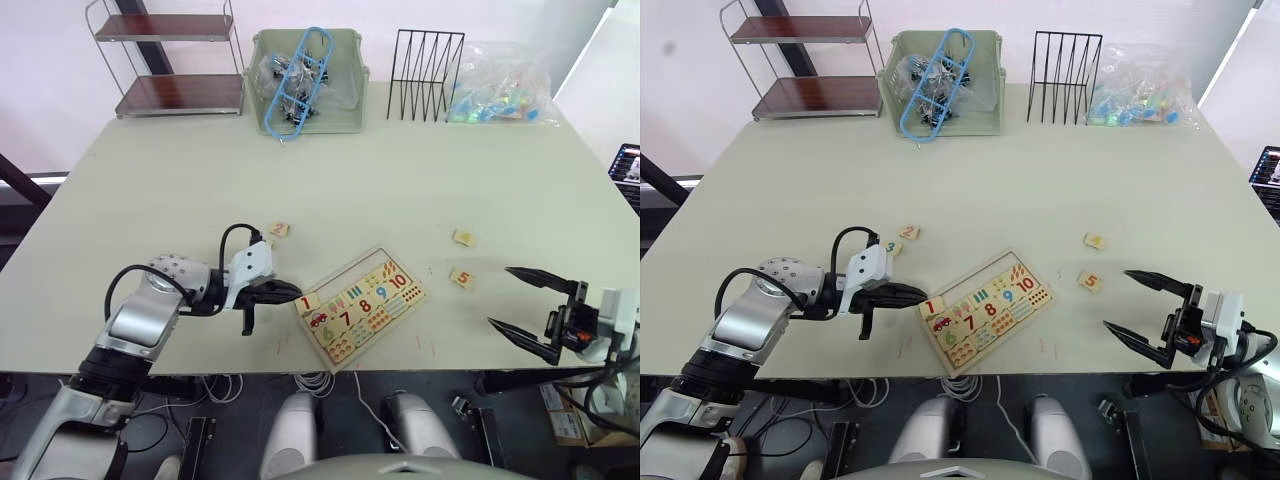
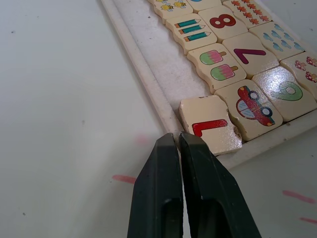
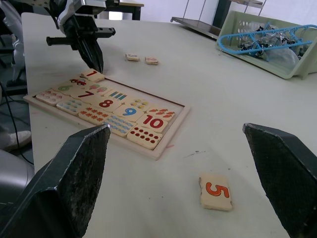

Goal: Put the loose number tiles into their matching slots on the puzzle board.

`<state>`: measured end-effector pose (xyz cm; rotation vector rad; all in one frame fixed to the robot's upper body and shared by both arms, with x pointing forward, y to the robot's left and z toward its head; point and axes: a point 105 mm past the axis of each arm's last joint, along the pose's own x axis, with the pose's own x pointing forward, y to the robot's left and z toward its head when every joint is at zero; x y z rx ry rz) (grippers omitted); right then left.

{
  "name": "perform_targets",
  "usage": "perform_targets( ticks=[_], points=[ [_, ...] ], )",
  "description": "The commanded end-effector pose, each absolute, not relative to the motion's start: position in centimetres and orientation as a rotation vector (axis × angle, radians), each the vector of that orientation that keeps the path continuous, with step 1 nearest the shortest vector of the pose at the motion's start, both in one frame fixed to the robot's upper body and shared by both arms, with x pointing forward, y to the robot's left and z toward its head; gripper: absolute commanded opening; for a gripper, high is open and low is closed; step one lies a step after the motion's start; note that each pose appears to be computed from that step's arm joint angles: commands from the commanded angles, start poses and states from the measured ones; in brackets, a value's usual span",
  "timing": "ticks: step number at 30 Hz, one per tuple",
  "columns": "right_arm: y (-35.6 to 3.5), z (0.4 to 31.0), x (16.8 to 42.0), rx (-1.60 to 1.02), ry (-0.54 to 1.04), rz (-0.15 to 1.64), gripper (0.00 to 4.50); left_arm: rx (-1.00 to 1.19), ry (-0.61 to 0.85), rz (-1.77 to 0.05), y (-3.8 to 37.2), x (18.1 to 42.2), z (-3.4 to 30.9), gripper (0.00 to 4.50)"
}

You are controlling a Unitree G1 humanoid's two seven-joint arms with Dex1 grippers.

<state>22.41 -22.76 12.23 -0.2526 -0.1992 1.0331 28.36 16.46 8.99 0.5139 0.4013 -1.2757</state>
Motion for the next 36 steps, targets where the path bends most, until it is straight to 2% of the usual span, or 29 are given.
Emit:
perform_targets(
  ticks=[1, 17, 36],
  points=[
    [-22.6, 12.9, 22.6, -0.269, -0.231, 1.037, 4.50, 0.512, 0.375, -1.282, 16.4, 28.5, 9.5, 0.15],
    [-22.5, 12.9, 22.7, -0.267, -0.235, 1.039, 4.50, 0.488, 0.349, -1.296, 15.6, 28.9, 10.9, 0.15],
    [-22.6, 12.9, 22.7, -0.267, -0.234, 1.036, 4.50, 0.500, 0.376, -1.300, 15.9, 28.3, 10.5, 0.15]
  ],
)
